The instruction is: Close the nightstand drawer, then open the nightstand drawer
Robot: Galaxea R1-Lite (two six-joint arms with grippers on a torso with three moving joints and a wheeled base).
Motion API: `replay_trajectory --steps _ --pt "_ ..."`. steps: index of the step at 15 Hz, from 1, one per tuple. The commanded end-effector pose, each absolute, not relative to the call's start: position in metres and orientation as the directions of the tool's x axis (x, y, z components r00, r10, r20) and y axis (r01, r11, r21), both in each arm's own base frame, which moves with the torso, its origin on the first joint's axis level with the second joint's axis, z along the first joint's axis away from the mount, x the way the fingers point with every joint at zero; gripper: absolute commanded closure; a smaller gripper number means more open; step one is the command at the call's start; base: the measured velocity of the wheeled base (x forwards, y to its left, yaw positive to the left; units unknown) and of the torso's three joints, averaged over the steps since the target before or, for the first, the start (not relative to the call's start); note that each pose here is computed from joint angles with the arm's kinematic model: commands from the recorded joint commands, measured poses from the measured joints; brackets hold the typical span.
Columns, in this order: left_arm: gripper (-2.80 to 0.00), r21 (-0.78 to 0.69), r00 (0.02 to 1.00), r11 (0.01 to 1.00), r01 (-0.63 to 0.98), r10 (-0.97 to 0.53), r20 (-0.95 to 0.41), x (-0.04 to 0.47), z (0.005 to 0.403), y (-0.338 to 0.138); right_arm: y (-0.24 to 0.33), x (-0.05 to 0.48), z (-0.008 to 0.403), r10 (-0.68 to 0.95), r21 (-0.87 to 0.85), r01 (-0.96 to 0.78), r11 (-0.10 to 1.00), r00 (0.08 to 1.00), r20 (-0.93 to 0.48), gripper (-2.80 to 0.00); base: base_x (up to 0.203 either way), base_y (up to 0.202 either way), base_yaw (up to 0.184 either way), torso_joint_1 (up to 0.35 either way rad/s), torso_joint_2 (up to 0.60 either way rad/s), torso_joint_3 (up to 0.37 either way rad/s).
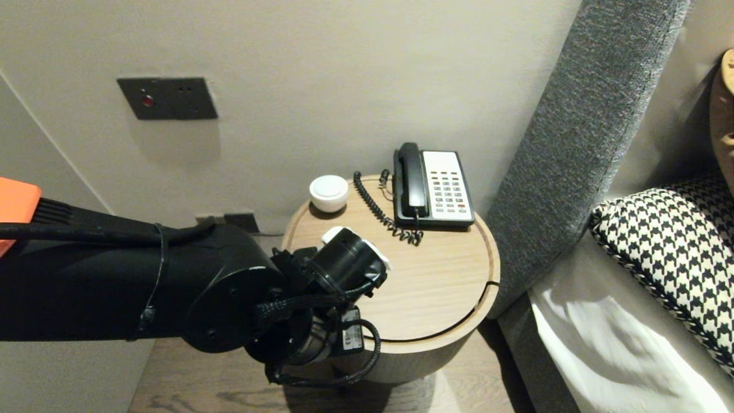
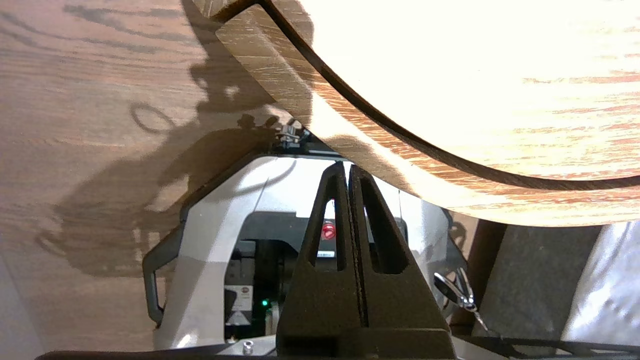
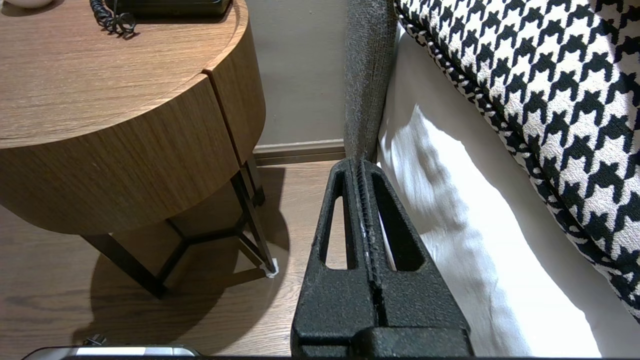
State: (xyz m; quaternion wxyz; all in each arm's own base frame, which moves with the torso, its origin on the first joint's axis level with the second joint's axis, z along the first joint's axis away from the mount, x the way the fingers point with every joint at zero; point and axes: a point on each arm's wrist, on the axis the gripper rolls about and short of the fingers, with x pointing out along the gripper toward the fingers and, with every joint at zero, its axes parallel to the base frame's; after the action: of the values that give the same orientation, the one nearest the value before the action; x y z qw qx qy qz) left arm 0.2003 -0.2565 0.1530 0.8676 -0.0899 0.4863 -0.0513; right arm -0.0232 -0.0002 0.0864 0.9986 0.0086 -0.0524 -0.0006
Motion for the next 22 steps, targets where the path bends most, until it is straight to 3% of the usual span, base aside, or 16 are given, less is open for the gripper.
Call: replay_trajectory --steps 1,6,10,17,20,22 --pt "0.00 -0.224 0.535 0.975 -0.008 -0.185 -0.824 0.202 0.157 -0.256 0.000 -0.020 0.075 -0.003 0.017 0.002 1.000 0.998 0.064 0.00 0.000 0.000 0.000 0.000 0.00 0.000" --pt "0.00 -0.275 0.571 0.961 -0.003 -0.224 -0.790 0.200 0.178 -0.249 0.000 -0.020 0.075 -0.002 0.017 0.001 1.000 0.998 0.064 0.00 0.000 0.000 0.000 0.000 0.00 0.000" --pt "0.00 -0.346 0.640 0.938 0.020 -0.278 -0.716 0.194 0.221 -0.225 0.000 -0.020 0.075 -0.002 0.017 0.000 1.000 0.998 0.064 0.00 0.000 0.000 0.000 0.000 0.00 0.000" --pt "0.00 -0.359 0.854 0.923 -0.140 -0.071 -0.516 0.211 0.300 -0.078 0.000 -0.020 0.075 -0.002 0.017 0.000 1.000 0.998 0.064 0.00 0.000 0.000 0.000 0.000 0.00 0.000" --pt "0.00 -0.316 0.910 0.927 -0.203 0.059 -0.411 0.172 0.323 -0.012 0.000 -0.020 0.075 -0.002 0.017 0.001 1.000 0.998 0.064 0.00 0.000 0.000 0.000 0.000 0.00 0.000" --pt "0.00 -0.265 0.930 0.946 -0.189 0.085 -0.358 0.133 0.322 -0.001 0.000 -0.020 0.075 -0.002 0.017 0.000 1.000 0.998 0.064 0.00 0.000 0.000 0.000 0.000 0.00 0.000"
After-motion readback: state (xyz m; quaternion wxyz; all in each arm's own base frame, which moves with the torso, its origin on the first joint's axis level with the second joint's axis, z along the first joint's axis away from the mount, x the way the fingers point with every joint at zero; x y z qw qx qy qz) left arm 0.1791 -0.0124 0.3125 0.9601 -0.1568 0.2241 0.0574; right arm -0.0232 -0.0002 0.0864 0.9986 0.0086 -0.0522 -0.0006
